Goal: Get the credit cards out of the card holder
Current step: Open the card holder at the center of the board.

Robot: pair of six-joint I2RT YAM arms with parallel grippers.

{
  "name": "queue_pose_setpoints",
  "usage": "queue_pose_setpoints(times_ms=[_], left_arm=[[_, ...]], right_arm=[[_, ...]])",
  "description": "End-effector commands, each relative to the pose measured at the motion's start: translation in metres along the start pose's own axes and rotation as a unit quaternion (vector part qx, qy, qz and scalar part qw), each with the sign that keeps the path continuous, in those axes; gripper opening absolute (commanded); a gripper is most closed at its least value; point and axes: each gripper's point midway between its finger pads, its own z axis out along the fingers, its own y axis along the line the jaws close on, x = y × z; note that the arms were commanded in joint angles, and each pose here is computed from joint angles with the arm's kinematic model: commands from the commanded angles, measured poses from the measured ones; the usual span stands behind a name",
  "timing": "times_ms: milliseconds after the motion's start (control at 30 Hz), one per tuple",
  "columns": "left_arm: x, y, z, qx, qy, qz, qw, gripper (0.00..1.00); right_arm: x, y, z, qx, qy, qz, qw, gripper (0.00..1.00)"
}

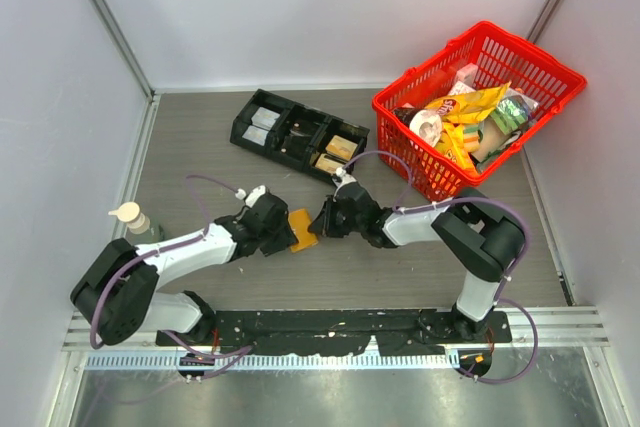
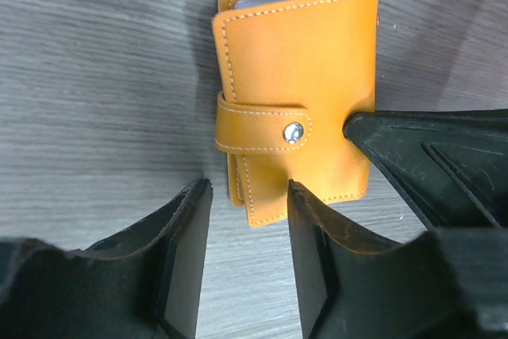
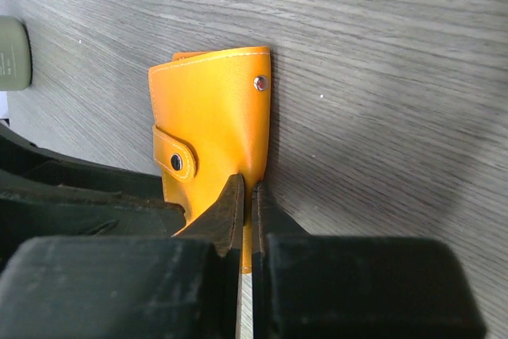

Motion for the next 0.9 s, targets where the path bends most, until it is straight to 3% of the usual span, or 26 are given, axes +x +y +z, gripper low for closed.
queue_pose_setpoints(times_ms=[0,167,333,667,867], left_arm=[[-0.010,0.010,-0.020,-0.061,-0.025,0.069,0.995,0.50],[-0.028,-0.010,-0.038,-0.085,-0.069,0.117,0.987,0.43],[-0.037,-0.028,-0.030,-0.087,-0.079,0.144,0.983,0.38],[-0.024,-0.023,0.000,-0.132,-0.055,0.182,0.973,0.32],[-0.009,-0.014,0.012,-0.154,-0.034,0.204,0.966,0.36]], right_arm=[[0.048,-0.045,-0.010,0.088,0.078,-0.037,0.992,0.01],[0.042,-0.045,-0.014,0.097,0.066,-0.048,0.992,0.01],[0.041,-0.045,-0.015,0.101,0.064,-0.053,0.991,0.01],[0.043,-0.047,-0.014,0.103,0.065,-0.054,0.991,0.01],[0.045,-0.048,-0.013,0.102,0.070,-0.056,0.991,0.01]])
